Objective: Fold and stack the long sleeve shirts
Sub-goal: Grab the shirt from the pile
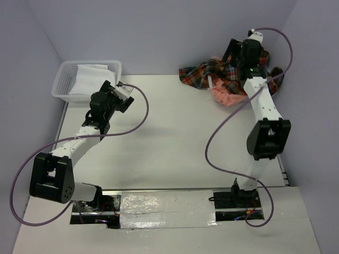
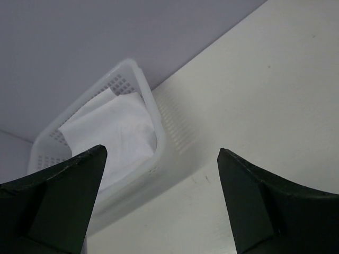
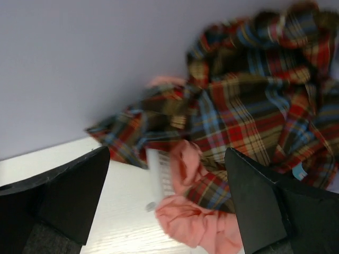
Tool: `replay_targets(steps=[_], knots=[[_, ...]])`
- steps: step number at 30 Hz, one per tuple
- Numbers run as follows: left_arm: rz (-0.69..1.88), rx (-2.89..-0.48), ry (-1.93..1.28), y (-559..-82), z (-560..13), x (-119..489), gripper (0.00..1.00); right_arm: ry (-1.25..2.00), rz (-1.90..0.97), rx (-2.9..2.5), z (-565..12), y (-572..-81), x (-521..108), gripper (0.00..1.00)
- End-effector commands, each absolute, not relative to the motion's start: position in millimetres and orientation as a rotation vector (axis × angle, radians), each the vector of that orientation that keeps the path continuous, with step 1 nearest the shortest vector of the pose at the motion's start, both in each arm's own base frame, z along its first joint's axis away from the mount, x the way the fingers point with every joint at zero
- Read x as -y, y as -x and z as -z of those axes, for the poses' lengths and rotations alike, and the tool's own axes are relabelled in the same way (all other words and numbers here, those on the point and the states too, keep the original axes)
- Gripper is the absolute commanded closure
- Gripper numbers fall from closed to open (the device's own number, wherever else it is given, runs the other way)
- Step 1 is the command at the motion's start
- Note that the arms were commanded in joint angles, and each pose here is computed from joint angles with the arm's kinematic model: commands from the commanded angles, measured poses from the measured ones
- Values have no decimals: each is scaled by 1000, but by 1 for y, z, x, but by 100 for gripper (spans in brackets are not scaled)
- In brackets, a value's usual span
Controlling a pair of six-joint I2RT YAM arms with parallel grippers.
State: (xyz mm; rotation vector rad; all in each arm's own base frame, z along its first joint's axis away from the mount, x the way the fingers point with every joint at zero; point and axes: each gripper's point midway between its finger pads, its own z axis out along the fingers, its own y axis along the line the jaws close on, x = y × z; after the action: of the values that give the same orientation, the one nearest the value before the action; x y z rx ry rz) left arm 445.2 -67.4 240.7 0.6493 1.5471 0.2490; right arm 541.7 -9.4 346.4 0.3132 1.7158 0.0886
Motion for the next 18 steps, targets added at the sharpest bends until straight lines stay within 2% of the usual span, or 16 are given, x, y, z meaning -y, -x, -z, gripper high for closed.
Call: replay_targets(steps=[1, 2, 3, 4, 5, 6, 10, 13, 14, 15, 17, 18], knots=[[-306, -1611, -637, -452, -238, 56, 1, -499, 98, -1915, -294, -555, 53, 4], [-291, -1652, -638, -451, -229, 56, 1, -512, 149, -2001, -254, -571, 58, 4], [-273, -1671, -614, -451, -226, 56, 1, -525, 209, -1964, -269, -582, 69, 4], [-264, -1687, -614, -449, -221, 56, 1, -531, 261, -2021, -254, -582, 74, 4], [-260, -1695, -615, -449, -219, 56, 1, -536, 319, -2099, -213, -591, 79, 4], [-256, -1703, -617, -447, -215, 56, 1, -551, 375, -2095, -218, -593, 87, 4], [-258, -1728, -618, -445, -210, 55, 1, -531, 433, -2169, -173, -598, 92, 4], [-260, -1750, -616, -444, -205, 54, 1, -542, 470, -2173, -163, -591, 97, 32], [-254, -1758, -615, -444, -202, 54, 1, -570, 480, -2151, -172, -586, 99, 60], [-255, -1759, -613, -444, -204, 54, 1, -583, 495, -2133, -181, -583, 102, 74], [-250, -1768, -601, -444, -203, 53, 1, -589, 488, -2055, -221, -575, 104, 97], [-245, -1769, -597, -443, -204, 54, 1, -571, 484, -2035, -228, -572, 103, 100]])
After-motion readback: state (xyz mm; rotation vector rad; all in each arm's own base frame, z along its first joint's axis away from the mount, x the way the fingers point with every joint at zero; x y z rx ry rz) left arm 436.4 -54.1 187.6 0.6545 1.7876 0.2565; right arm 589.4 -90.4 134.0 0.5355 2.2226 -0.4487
